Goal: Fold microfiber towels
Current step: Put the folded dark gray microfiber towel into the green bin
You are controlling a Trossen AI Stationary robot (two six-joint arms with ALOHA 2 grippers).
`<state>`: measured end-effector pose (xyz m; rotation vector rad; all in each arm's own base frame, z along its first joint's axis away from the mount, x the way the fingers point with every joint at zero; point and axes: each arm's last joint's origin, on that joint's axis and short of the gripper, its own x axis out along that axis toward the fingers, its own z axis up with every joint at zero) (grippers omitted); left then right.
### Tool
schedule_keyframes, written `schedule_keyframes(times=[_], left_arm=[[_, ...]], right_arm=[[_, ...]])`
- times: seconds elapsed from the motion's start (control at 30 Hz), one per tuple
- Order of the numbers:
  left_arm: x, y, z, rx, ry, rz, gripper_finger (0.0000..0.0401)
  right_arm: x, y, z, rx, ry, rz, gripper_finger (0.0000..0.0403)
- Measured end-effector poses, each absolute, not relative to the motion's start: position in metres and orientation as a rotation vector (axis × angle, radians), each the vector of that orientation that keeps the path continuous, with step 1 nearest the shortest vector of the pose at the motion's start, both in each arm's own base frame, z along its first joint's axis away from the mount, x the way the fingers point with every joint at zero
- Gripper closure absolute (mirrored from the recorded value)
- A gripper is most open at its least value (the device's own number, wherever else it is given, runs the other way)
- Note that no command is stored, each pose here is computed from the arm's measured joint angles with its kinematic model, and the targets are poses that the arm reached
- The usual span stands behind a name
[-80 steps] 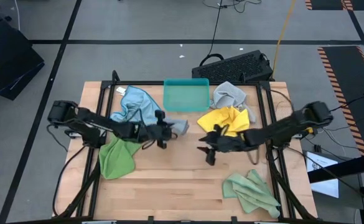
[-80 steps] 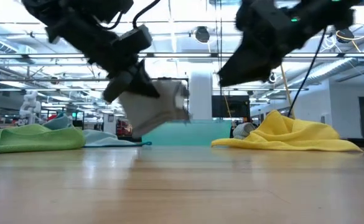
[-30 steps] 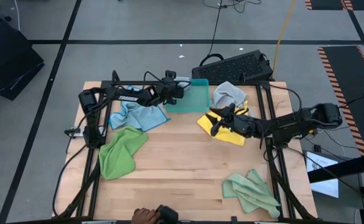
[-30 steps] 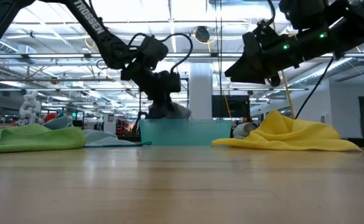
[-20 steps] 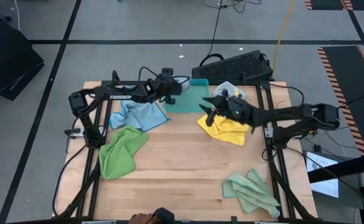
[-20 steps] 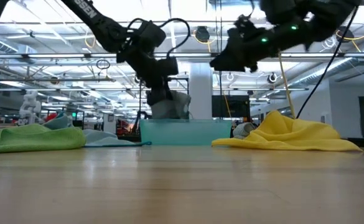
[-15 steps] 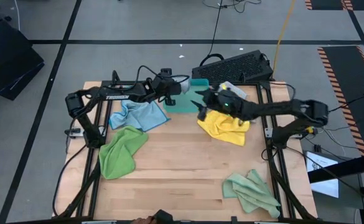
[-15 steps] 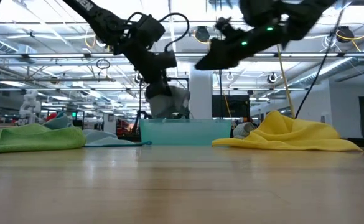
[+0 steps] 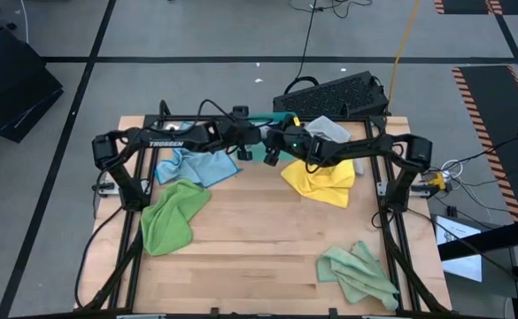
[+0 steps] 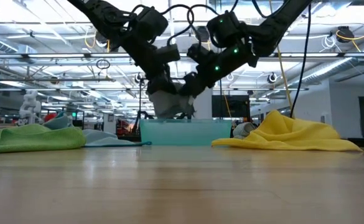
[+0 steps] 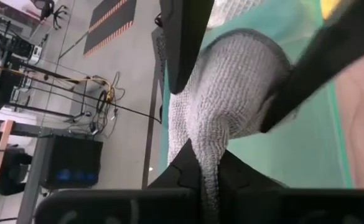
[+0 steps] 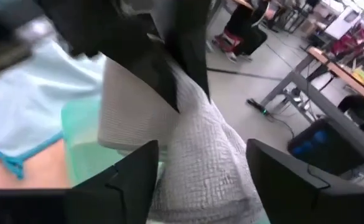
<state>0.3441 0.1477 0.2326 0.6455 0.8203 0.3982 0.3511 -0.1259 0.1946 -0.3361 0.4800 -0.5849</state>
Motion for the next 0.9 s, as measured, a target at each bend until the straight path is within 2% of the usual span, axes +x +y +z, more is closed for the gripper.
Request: schedule_keyframes(times=[0.27,0.43,0.63,0.77,0.9], left_arm=[[0.347,0.144,0.238,0.656,0.787,0.477,0.0383],[0.347,0.144,0.238,0.652,0.795,0.477,0.0393],[0.347,0.145,0.238,0.605,0.776,0.499,0.0383],[0.347,0.144,0.238,0.595,0.770,0.502,0.0393],[0.347,0.144,0.239,0.611,0.771,0.495,0.0389]], right_arm=[[0.350,-0.123,0.190,-0.223,0.487,-0.592,0.0282],[0.352,-0.118,0.190,-0.227,0.492,-0.580,0.0330],[0.352,-0.119,0.190,-0.221,0.488,-0.583,0.0382],[0.351,-0.114,0.192,-0.221,0.496,-0.546,0.0380],[0.344,-0.106,0.201,-0.224,0.550,-0.521,0.0330]])
